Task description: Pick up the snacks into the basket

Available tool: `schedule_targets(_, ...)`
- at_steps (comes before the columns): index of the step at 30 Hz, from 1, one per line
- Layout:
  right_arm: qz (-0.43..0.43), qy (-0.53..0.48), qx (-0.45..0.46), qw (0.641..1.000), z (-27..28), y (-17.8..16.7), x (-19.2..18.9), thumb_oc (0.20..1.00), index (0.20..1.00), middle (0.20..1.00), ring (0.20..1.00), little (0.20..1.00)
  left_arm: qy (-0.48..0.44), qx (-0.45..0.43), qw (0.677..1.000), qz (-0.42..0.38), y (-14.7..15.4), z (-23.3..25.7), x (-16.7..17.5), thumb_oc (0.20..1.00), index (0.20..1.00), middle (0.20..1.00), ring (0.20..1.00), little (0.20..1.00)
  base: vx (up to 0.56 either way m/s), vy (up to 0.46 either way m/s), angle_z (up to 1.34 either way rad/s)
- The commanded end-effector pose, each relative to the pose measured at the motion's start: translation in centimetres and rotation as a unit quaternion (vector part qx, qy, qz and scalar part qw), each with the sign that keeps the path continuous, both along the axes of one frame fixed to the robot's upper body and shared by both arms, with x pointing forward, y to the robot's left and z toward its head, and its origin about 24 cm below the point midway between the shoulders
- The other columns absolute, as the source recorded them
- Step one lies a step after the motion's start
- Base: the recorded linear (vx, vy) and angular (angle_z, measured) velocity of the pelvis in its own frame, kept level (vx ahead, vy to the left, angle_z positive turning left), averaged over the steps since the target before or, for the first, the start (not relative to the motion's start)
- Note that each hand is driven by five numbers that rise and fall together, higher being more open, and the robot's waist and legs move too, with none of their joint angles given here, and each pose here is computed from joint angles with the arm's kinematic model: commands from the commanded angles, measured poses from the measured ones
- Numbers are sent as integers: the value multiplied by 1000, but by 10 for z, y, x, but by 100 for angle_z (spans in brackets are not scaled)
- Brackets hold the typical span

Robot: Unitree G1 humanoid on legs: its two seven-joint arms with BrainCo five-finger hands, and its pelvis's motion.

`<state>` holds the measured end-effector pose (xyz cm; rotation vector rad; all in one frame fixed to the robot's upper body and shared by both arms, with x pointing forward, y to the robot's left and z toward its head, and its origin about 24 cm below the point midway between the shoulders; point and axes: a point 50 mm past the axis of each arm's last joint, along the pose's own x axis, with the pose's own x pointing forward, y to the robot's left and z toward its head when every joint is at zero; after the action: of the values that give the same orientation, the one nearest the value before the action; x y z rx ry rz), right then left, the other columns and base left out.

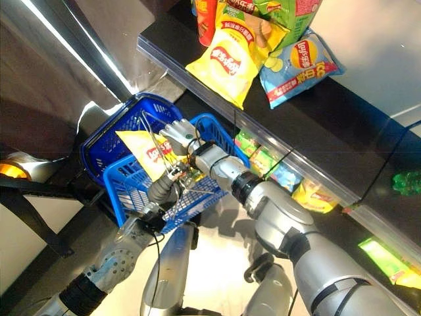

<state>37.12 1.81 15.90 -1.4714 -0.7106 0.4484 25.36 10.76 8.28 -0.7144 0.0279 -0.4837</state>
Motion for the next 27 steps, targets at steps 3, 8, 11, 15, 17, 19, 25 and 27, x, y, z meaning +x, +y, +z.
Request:
schedule_targets(3,25,-10,129,991,42,23,-3,200,200,200,200,200,-181,-129,967,-128,-43,80,-29,200,200,200,200,200,0,0,0)
schedule_targets(8,-23,23,79,996,14,6,8,200,200,200,200,200,-184,-128,965,-133,-44,80,-30,200,200,200,200,200,0,0,0)
schedule_targets(11,-69,56,64,994,-6,-11,15,200,200,200,200,200,-184,-123,966,-136,-44,79,-31,200,200,200,200,200,0,0,0)
schedule_targets(15,-139,96,44,985,-32,-43,24,200,200,200,200,200,-183,-113,966,-145,-46,76,-33,200,200,200,200,200,0,0,0)
schedule_targets(17,-172,108,41,978,-40,-61,28,200,200,200,200,200,-182,-110,965,-152,-47,74,-34,200,200,200,200,200,0,0,0)
schedule_targets(19,-214,120,34,969,-48,-86,31,200,200,200,200,200,-185,-107,963,-165,-49,75,-35,200,200,200,200,200,0,0,0)
schedule_targets(25,-260,134,35,956,-53,-113,35,473,473,473,473,473,-192,-104,959,-183,-55,76,-37,200,200,200,200,200,0,0,0)
schedule_targets(27,-260,134,35,956,-53,-113,35,1000,1000,1000,1000,1000,-192,-104,959,-183,-55,76,-37,200,200,200,200,200,0,0,0)
